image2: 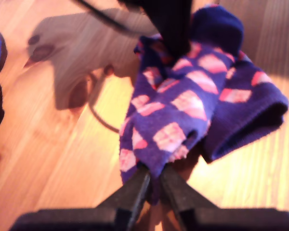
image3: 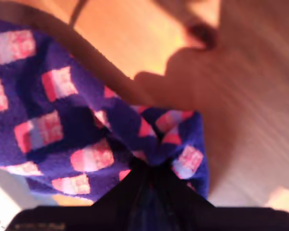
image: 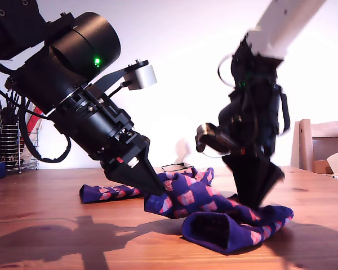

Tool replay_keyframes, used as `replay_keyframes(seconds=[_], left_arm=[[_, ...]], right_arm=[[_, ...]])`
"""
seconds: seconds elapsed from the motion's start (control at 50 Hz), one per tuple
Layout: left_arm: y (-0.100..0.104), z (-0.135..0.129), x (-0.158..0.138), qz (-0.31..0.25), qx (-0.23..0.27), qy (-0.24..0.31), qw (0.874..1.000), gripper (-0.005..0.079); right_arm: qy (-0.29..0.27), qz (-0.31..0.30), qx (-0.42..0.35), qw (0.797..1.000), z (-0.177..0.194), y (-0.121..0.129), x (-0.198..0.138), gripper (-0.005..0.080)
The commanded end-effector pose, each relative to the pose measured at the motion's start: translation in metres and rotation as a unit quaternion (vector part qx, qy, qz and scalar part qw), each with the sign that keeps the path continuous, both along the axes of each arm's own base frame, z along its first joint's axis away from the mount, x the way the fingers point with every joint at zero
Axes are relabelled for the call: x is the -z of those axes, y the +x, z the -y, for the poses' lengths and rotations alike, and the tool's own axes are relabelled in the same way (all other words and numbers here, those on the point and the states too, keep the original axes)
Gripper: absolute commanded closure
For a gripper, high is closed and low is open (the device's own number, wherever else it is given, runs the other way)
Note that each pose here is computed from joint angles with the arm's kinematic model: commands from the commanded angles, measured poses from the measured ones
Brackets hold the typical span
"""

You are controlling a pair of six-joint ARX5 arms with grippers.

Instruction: Fold the socks in front of you. After folding them, place them to the left side.

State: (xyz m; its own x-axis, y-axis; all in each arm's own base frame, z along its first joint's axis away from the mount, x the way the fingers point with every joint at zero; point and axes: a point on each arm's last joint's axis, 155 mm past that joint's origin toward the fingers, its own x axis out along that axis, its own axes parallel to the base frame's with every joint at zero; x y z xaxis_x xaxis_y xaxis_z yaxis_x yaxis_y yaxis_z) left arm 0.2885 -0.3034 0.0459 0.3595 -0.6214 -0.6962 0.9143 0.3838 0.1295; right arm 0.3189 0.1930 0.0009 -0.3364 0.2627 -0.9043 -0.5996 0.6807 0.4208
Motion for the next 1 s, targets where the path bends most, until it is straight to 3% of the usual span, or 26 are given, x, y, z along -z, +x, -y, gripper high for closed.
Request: replay_keyframes(seconds=[0.0, 0.14, 0.32, 0.5, 0.68, 0.84, 0.98], left_arm=[[0.000, 0.001, 0.001, 0.001, 0.003, -0.001, 1.000, 0.0765], [0.001, 0.000, 0.000, 0.003, 0.000, 0.000, 1.000, 0.0765], [0.021, -0.012, -0.005, 0.026, -0.026, 0.013, 0.999, 0.0765], [0.041, -0.023, -0.014, 0.037, -0.049, 0.009, 0.998, 0.0765], [0.055, -0.013, -0.044, 0.044, -0.053, -0.006, 0.998, 0.0765], [0.042, 0.010, -0.062, 0.006, -0.036, -0.034, 0.999, 0.0765], [0.014, 0.020, -0.048, -0.032, -0.007, -0.018, 0.999, 0.0765]], right_arm=[[-0.003, 0.031, -0.009, 0.999, -0.005, 0.008, 0.008, 0.0765], [0.000, 0.113, -0.004, 0.994, -0.021, 0.043, 0.015, 0.0765], [0.021, 0.177, 0.013, 0.984, -0.047, 0.072, 0.014, 0.0765], [0.023, 0.189, 0.012, 0.982, -0.052, 0.075, 0.014, 0.0765], [0.021, 0.185, 0.014, 0.982, -0.051, 0.074, 0.013, 0.0765], [0.018, 0.178, 0.016, 0.984, -0.049, 0.071, 0.013, 0.0765], [0.021, 0.178, 0.016, 0.984, -0.046, 0.073, 0.013, 0.0765]])
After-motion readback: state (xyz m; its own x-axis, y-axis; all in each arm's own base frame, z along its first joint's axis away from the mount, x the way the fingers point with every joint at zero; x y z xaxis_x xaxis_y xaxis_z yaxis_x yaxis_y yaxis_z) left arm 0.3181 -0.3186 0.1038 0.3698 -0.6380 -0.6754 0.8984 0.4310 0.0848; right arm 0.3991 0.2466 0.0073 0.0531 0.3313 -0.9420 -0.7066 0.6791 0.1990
